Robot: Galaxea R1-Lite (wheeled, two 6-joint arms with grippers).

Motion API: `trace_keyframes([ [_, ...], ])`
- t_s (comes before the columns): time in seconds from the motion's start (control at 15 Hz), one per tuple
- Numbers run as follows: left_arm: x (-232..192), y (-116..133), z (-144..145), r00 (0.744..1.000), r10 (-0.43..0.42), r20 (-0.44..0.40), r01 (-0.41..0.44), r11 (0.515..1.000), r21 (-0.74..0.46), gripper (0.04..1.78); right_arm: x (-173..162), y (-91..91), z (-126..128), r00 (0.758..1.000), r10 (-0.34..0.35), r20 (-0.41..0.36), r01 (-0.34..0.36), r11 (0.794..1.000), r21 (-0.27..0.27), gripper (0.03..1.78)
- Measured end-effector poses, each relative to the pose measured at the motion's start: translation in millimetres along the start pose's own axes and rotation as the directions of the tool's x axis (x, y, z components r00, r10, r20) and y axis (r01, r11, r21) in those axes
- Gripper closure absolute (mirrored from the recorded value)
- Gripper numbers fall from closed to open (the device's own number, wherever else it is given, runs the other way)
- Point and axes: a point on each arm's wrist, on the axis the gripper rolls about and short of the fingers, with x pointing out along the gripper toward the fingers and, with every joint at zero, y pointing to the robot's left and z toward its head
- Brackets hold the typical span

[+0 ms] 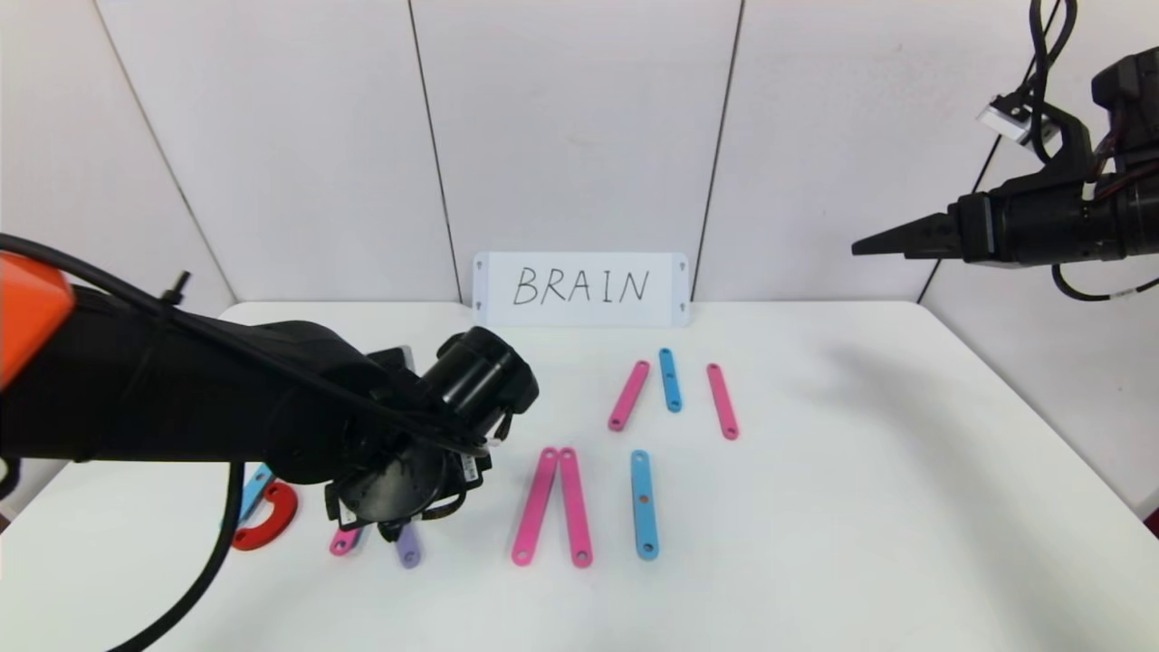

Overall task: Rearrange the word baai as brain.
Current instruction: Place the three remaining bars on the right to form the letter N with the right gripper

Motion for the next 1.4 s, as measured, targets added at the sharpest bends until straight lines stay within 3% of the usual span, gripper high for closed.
trace_keyframes([
  [0.13,-16,5,12,0.993,-0.105,-0.045,0.108,0.992,0.068,0.08,0,2.4,-3,1.000,0.015,-0.008,-0.015,0.999,-0.029,0.08],
  [0.27,-31,15,30,0.971,-0.220,-0.094,0.231,0.964,0.130,0.08,0,5.8,-5,1.000,0.014,-0.012,-0.014,0.999,-0.051,0.08],
  [0.47,-47,36,62,0.906,-0.399,-0.144,0.421,0.886,0.194,0.08,-2,9.2,-5,1.000,0.022,-0.010,-0.023,0.997,-0.074,0.08],
  [0.67,-58,51,90,0.839,-0.526,-0.140,0.543,0.797,0.264,0.08,0,16.2,-7,0.999,0.035,-0.017,-0.036,0.996,-0.082,0.08],
  [1.13,-46,69,131,0.776,-0.619,-0.122,0.598,0.659,0.456,0.08,1,23.8,-8,0.999,0.049,-0.024,-0.051,0.995,-0.091,0.08],
  [1.4,-39,67,151,0.760,-0.645,-0.079,0.601,0.652,0.461,0.08,3,25.3,-8,0.998,0.051,-0.029,-0.053,0.994,-0.093,0.08],
])
